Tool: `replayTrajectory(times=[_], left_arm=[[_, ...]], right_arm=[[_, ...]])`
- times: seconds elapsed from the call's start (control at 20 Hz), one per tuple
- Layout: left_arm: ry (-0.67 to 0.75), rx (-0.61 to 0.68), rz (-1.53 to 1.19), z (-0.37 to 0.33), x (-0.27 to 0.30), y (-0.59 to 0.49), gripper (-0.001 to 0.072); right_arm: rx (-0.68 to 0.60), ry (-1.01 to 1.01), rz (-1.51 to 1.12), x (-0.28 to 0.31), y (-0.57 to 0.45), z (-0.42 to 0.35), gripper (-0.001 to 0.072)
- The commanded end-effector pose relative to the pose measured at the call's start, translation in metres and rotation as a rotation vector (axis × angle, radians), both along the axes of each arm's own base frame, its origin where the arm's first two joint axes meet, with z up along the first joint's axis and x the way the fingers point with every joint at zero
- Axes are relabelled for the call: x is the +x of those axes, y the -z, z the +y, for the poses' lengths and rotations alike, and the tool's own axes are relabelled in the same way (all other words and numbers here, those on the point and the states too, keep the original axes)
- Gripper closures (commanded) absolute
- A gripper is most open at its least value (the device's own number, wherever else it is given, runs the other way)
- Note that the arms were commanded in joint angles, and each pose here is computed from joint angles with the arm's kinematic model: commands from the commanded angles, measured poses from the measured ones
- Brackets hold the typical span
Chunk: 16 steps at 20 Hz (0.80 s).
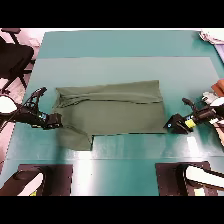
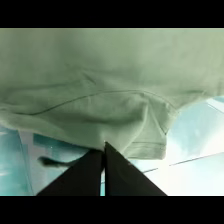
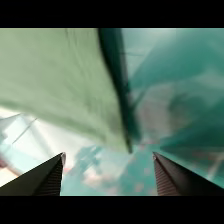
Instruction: Fold the shirts.
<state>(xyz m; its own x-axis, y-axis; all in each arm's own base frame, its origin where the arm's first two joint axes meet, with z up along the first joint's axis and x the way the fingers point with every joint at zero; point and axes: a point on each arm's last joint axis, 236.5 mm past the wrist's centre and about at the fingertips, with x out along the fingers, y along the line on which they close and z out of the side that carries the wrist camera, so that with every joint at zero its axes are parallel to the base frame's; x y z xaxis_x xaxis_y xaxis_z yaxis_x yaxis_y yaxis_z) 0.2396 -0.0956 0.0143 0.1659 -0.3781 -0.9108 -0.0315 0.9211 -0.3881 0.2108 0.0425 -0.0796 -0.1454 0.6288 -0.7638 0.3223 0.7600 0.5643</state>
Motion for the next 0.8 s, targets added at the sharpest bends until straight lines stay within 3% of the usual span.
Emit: replayTrajectory(times=[0.0,0.75], left_arm=[[-0.003,0.005,-0.018,0.001,0.004,-0.001,0.0676],[0.004,0.005,-0.017,0.001,0.003,-0.001,0.0676]], right_arm=[[-0.007,0.025,0.004,-0.015,0.023,-0.001,0.0123],[-0.135,0.132,-0.135,0.024,0.046,-0.019,0.0129]])
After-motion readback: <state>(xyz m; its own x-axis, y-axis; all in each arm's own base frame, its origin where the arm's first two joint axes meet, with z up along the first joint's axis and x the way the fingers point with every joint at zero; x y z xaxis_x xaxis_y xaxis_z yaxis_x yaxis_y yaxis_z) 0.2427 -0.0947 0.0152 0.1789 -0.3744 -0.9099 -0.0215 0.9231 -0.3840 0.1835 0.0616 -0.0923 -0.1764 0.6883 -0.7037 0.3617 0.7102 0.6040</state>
